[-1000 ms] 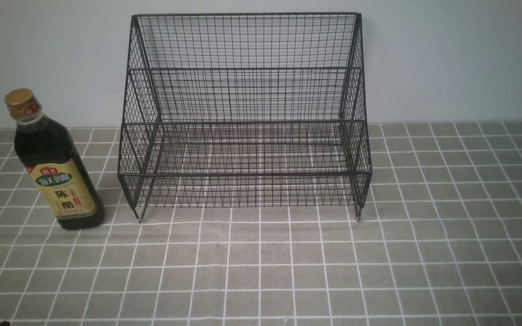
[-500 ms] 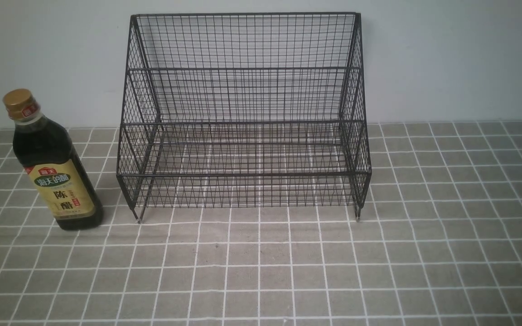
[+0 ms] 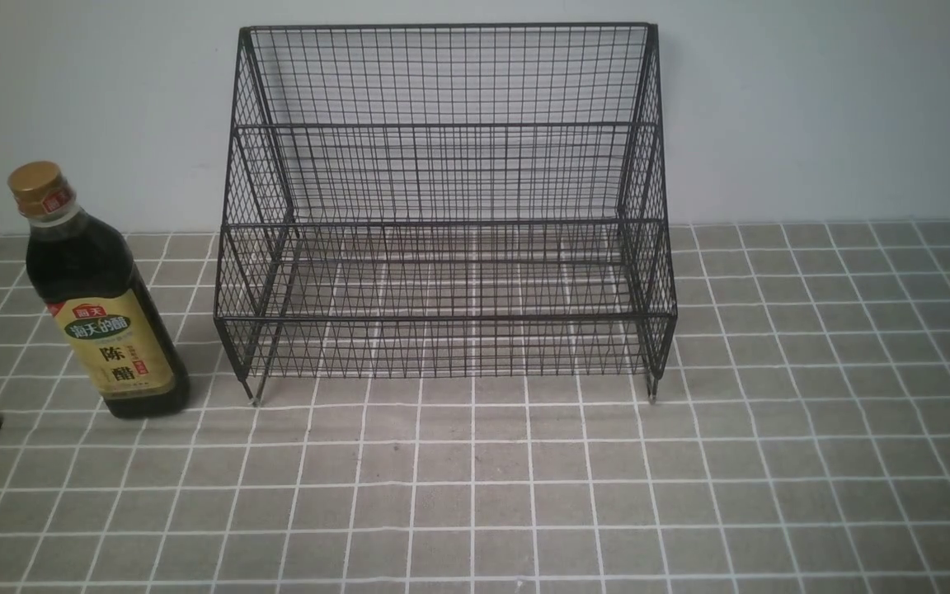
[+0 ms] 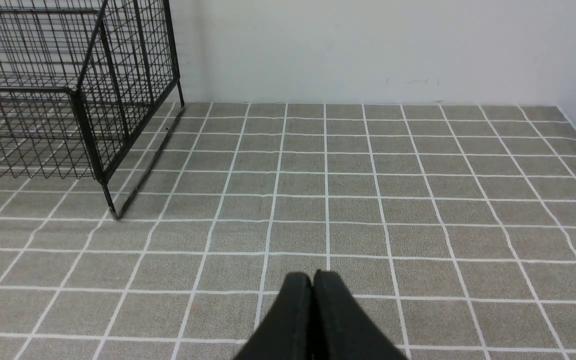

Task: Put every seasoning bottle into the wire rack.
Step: Use the left arm to grab the condiment bottle closest to it, then use the left arm to put the condiment bottle back on the shelf

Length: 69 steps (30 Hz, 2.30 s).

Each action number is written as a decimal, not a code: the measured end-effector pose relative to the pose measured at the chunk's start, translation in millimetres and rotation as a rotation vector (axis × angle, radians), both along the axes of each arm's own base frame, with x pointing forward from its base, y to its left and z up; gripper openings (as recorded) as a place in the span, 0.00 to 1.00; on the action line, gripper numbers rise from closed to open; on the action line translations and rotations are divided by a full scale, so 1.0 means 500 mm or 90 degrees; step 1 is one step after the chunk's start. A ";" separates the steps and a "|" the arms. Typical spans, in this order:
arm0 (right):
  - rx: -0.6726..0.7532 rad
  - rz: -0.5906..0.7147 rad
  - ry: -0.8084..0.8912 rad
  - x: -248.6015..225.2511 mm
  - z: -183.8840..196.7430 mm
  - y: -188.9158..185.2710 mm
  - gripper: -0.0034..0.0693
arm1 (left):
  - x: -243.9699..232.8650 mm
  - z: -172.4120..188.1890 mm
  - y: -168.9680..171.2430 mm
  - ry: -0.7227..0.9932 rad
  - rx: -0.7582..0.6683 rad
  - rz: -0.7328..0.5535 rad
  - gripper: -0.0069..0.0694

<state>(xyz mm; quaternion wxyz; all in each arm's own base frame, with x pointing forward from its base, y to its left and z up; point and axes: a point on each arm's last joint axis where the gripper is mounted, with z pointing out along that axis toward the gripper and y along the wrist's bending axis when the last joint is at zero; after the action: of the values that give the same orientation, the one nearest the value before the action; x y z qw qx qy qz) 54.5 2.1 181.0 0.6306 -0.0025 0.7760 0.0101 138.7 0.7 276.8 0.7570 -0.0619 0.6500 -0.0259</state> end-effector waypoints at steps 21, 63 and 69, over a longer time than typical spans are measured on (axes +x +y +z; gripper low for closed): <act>0.000 0.000 0.000 0.000 0.000 0.000 0.03 | 0.278 0.027 0.004 0.082 0.088 0.119 0.88; 0.000 0.000 0.000 0.000 0.000 0.000 0.03 | 0.264 0.191 -0.044 0.116 -0.023 -0.054 0.49; 0.000 0.000 0.000 0.000 0.000 0.000 0.03 | 0.250 0.258 -0.073 0.055 -0.013 -0.093 0.49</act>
<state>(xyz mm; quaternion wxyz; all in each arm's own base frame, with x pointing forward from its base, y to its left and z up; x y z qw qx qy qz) 54.5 2.1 181.0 0.6306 -0.0025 0.7760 0.0101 263.5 -35.7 405.6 0.7238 -0.0232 0.6844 -0.0849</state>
